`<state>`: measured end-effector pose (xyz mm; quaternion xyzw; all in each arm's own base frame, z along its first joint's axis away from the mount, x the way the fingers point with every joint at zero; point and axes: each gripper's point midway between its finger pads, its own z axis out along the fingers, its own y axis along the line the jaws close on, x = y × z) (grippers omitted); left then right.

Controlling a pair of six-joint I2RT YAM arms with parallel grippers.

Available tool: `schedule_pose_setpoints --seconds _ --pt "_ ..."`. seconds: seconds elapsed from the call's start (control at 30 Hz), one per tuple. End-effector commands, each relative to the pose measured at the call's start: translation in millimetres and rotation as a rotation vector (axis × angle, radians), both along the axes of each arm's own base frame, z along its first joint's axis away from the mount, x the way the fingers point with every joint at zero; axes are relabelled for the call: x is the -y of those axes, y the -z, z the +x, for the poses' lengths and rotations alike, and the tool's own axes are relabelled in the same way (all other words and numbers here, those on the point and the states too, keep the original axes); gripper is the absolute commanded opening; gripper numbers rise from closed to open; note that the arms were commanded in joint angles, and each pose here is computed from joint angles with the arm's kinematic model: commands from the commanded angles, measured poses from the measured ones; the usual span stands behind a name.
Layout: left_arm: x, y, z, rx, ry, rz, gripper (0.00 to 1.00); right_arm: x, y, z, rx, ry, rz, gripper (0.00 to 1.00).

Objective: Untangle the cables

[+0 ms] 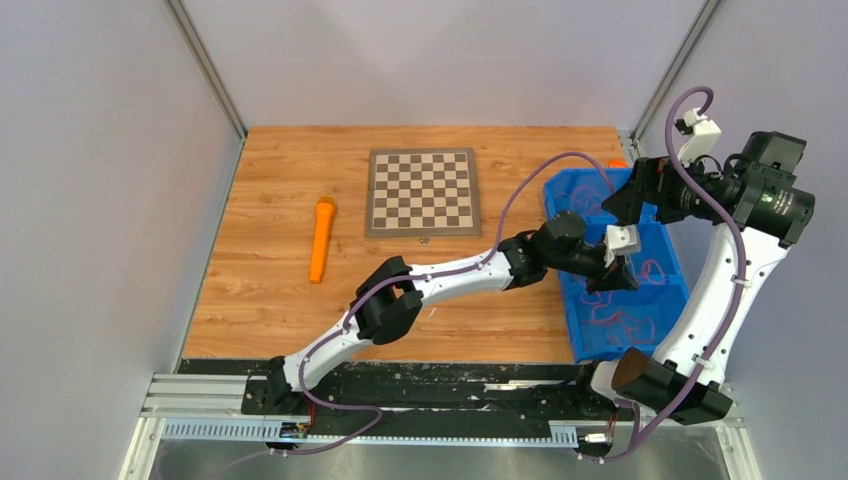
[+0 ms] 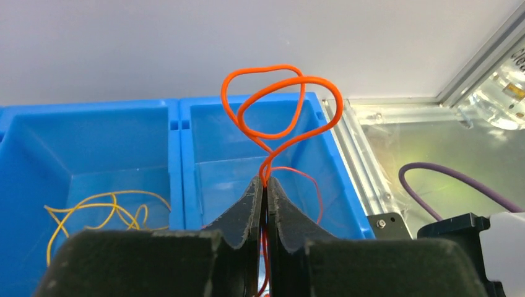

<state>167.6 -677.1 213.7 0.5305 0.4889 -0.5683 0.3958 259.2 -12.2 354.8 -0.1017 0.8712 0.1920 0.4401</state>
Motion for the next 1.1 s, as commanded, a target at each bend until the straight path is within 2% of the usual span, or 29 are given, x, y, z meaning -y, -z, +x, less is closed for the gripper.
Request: schedule_pose_setpoints --seconds 0.0,0.1,0.17,0.23,0.27,0.33,0.43,0.5,0.63,0.77,0.9,0.97,1.07 --pt "13.2 13.0 -30.8 0.089 0.036 0.072 0.17 -5.1 -30.3 -8.6 0.124 -0.034 -0.078 1.0" --pt "13.9 12.5 -31.2 0.101 0.035 0.071 0.24 -7.7 -38.4 -9.6 0.151 -0.041 -0.082 1.0" --pt "14.0 12.7 -31.5 0.107 0.032 0.072 0.32 -9.5 -42.2 -9.5 0.165 -0.049 -0.08 1.0" --pt "13.5 12.0 -32.3 0.115 0.038 0.069 0.53 -9.2 -41.8 -9.4 0.163 -0.048 -0.078 1.0" --pt "13.0 9.4 -32.9 0.119 0.041 0.063 0.7 -8.4 -40.3 -9.3 0.157 -0.046 -0.081 1.0" --pt "12.0 5.7 -34.0 0.125 0.045 0.049 0.84 -7.4 -36.2 -10.4 0.147 -0.051 -0.091 1.0" --pt "9.8 4.1 -29.2 0.103 0.013 0.052 0.96 -8.5 -33.8 -13.0 0.141 -0.06 -0.095 1.0" --pt "5.1 1.1 -23.1 0.083 -0.014 0.053 0.99 -8.9 -32.4 -13.3 0.134 -0.061 -0.089 1.0" --pt "-18.6 -17.0 -8.5 0.09 -0.096 0.01 1.0 -12.1 -30.2 -10.7 0.124 -0.073 -0.051 1.0" --pt "-61.1 -26.2 16.7 0.054 -0.216 0.022 1.0 -11.9 -25.7 0.7 0.1 -0.066 0.018 1.0" --pt "-122.9 -40.1 49.3 -0.009 -0.347 0.049 1.0 -10.2 -10.3 22.3 0.068 -0.056 0.089 1.0" --pt "-159.2 -41.9 63.8 -0.052 -0.409 0.112 1.0 -12.6 -0.5 37.3 0.059 -0.062 0.114 1.0" --pt "-228.0 -36.9 90.1 -0.157 -0.509 0.297 1.0 -27.9 11.9 58.2 0.04 -0.09 0.159 1.0"
